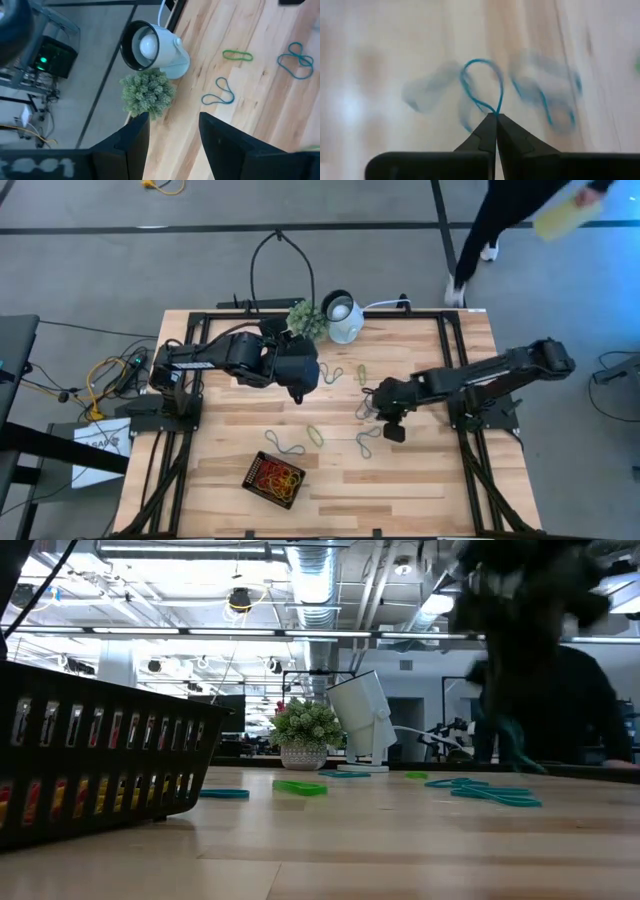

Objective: Pick and place items into bin
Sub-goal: Put the blue rubber band into the black bin

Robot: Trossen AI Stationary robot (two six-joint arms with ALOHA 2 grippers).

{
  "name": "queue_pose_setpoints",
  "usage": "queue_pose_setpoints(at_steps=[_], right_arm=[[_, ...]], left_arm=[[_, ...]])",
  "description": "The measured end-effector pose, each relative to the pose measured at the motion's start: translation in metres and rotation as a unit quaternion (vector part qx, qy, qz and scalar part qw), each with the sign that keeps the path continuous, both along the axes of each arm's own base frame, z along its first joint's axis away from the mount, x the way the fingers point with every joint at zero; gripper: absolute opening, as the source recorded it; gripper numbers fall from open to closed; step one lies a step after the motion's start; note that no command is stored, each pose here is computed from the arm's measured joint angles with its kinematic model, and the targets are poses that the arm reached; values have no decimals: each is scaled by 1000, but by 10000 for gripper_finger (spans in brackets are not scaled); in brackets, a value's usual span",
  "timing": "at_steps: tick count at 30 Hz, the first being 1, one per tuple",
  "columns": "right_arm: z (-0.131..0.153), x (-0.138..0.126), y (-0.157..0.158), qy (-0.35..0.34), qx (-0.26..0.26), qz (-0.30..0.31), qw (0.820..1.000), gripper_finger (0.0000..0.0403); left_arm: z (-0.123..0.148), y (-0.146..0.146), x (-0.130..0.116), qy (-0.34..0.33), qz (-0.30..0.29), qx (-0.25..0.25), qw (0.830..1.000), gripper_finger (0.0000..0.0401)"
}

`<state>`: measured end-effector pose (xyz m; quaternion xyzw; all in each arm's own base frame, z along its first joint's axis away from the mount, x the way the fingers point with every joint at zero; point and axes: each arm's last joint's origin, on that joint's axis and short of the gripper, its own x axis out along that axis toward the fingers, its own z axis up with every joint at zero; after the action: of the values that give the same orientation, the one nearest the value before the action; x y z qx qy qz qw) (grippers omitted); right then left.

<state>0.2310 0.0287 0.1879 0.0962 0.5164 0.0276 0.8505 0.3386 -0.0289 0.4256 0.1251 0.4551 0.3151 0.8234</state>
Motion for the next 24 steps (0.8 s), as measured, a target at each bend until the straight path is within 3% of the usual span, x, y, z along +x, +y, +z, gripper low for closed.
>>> queue_pose_setpoints(at_steps=[4,9,14,18,24], right_arm=[[37,3,11,-117,7,18,993,1],[60,14,26,-251,6,35,967,1],[59,41,44,-353,15,64,933,0],[47,67,54,-416,25,68,906,0],[28,105,61,-434,29,62,898,0]], left_arm=[[1,-5,-1,2,-7,16,1000,162],[10,-13,-11,-6,-20,43,999,162],[29,-20,-33,-47,-16,72,996,162],[43,-23,-51,-87,-10,61,994,162],[54,-25,-66,-108,-17,58,992,162]])
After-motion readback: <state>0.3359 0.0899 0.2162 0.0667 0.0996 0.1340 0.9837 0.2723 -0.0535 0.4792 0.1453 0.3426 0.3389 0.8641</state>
